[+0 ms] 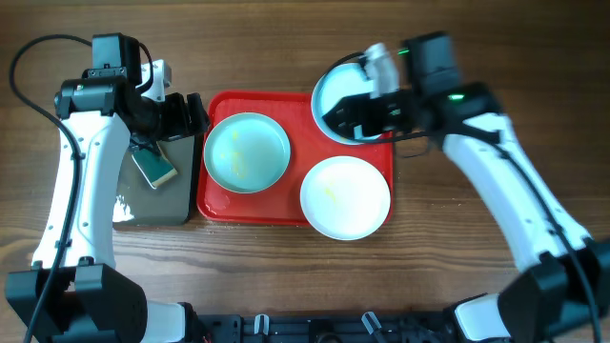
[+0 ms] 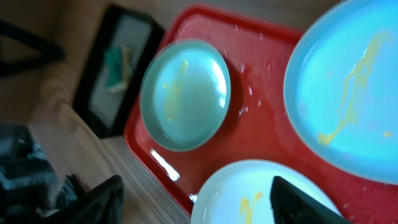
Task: Clean dirty plates on tray and stack at the side
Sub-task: 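Grasp the green sponge in the black tray with the left gripper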
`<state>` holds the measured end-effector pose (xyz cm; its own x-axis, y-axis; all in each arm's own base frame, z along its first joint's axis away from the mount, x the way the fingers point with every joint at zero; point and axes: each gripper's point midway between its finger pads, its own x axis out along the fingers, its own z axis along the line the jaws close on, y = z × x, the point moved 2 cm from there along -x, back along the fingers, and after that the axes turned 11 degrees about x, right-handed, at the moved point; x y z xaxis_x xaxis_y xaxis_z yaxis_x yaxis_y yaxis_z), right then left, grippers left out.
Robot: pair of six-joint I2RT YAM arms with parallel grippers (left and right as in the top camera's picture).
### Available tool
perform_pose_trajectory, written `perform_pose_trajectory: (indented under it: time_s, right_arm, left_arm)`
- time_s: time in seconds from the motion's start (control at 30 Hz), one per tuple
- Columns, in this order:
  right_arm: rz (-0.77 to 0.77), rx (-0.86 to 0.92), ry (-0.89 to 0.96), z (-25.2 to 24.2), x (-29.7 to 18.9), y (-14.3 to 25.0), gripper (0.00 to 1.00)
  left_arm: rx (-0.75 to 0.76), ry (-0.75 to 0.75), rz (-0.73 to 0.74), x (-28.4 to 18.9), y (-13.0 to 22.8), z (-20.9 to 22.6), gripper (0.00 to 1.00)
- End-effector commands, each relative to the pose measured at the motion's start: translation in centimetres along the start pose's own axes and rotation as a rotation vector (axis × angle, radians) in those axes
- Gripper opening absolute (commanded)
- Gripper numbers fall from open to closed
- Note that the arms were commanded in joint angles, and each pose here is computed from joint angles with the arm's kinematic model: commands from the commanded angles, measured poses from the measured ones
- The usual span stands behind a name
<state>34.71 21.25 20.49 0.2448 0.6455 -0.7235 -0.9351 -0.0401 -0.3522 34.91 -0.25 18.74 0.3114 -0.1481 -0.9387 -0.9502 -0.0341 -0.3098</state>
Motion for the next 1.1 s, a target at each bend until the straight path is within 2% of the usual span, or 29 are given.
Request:
perform_pose_trajectory:
  time_s: [0.0,0.1,0.2,0.27,0.33,0.47,0.63,0.67,0.7,0.73,0.77,0.8,0.93,0.97,1.0,1.07]
  right_arm:
    - [-0.019,0.017,0.191,1.0,4.4,-1.6,0.66]
    - [-0.018,0.036,0.279,0.7,8.6,-1.5,0.6]
    - [0.037,0.079,0.296,-0.7,13.8,-0.1,0.42]
    - [0.052,0.07,0.296,-1.4,16.2,0.4,0.41]
    - [0.064,0.072,0.304,-2.1,17.4,0.7,0.39]
    - [0.089,0.143,0.355,-3.9,19.2,1.9,0.23]
    - [0.118,0.185,0.375,-4.8,20.9,3.2,0.2]
    - [0.118,0.189,0.376,-4.8,21.0,3.3,0.17]
    - [0.116,0.208,0.379,-4.9,20.9,3.3,0.08]
    - [0.117,0.215,0.38,-4.9,20.9,3.3,0.04]
    - [0.117,0.215,0.381,-4.9,20.9,3.3,0.04]
    - [0.117,0.215,0.381,-4.9,20.9,3.3,0.04]
    - [0.117,0.204,0.38,-4.9,20.9,3.3,0.04]
    - [0.115,0.202,0.383,-4.9,20.9,3.3,0.04]
    - [0.115,0.202,0.383,-4.9,21.0,3.3,0.04]
    - [0.111,0.201,0.383,-4.9,20.9,3.2,0.04]
  left_arm:
    - [-0.27,-0.273,-0.045,-0.7,-0.4,4.2,0.98]
    - [-0.354,-0.329,-0.069,-1.1,-0.5,5.6,0.97]
    - [-0.365,-0.331,-0.092,-1.2,-0.9,6.1,0.98]
    - [-0.372,-0.331,-0.109,-1.3,-1.3,6.4,0.98]
    - [-0.373,-0.33,-0.125,-1.3,-1.6,6.5,0.98]
    - [-0.373,-0.331,-0.12,-0.9,-1.7,6.5,0.98]
    - [-0.376,-0.34,-0.046,1.6,-1.3,7.0,0.95]
    - [-0.379,-0.342,-0.032,2.1,-1.3,7.1,0.93]
    - [-0.379,-0.343,-0.023,2.5,-1.2,7.2,0.91]
    - [-0.378,-0.349,-0.014,2.9,-1.2,7.3,0.81]
    - [-0.377,-0.389,-0.001,3.5,-1.1,8.0,0.66]
    - [-0.375,-0.428,0.016,4.0,-0.9,8.6,0.61]
    - [-0.412,-0.46,0.115,7.0,0.4,10.9,0.65]
    - [-0.419,-0.452,0.137,7.7,0.7,11.1,0.61]
    - [-0.406,-0.42,0.186,9.0,1.3,11.2,0.46]
    - [-0.405,-0.411,0.228,10.2,2.1,11.3,0.43]
